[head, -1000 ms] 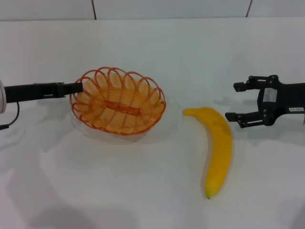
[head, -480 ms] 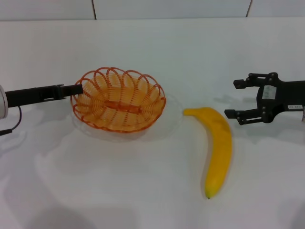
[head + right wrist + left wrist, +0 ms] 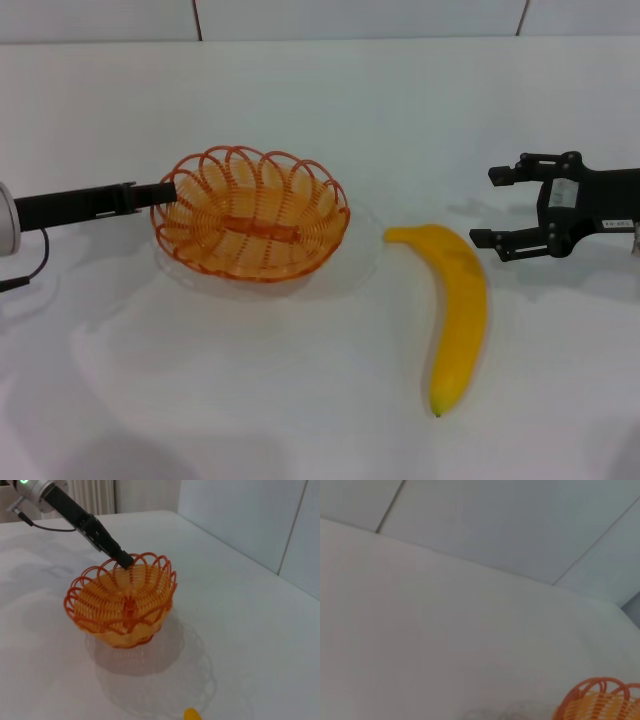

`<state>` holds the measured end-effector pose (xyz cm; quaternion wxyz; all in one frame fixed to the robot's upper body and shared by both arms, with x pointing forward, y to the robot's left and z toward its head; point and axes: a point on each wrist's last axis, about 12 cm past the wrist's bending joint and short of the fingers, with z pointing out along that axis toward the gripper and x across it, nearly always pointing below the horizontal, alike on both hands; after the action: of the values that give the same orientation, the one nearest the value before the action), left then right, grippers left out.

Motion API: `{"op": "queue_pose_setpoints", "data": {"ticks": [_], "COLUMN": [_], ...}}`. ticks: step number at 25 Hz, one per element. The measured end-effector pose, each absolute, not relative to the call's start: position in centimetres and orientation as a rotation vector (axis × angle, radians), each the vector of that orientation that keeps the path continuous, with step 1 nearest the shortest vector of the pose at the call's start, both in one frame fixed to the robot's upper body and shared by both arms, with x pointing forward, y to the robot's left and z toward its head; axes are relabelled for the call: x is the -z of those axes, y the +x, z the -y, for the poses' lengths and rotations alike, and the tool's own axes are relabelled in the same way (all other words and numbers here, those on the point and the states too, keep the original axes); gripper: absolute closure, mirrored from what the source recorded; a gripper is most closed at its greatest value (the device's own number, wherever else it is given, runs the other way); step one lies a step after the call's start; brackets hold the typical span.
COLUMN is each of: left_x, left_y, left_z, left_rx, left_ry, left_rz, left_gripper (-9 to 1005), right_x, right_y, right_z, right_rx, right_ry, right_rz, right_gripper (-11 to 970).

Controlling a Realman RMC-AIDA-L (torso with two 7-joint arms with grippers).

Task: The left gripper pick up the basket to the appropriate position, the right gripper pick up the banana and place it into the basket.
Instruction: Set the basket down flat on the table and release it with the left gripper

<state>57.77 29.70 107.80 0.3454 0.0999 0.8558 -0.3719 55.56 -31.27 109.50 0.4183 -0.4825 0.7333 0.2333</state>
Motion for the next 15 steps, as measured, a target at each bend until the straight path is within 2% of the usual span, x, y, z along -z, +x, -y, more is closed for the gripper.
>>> {"op": "queue_pose_setpoints", "data": {"ticks": [15], "left_x": [-107.56], "left_y": [57.4], "left_z": [-30.06], "left_rx": [0.972], "left_ry": [0.241], "left_rz": [-2.234], "left_gripper": [922], "right_x": [-109.54], "right_y": [55.54], "right_z": [31.32], "right_rx": [-0.588], "right_ry": [-1.212], "right_rz": [-1.84], "right_gripper": [77]}}
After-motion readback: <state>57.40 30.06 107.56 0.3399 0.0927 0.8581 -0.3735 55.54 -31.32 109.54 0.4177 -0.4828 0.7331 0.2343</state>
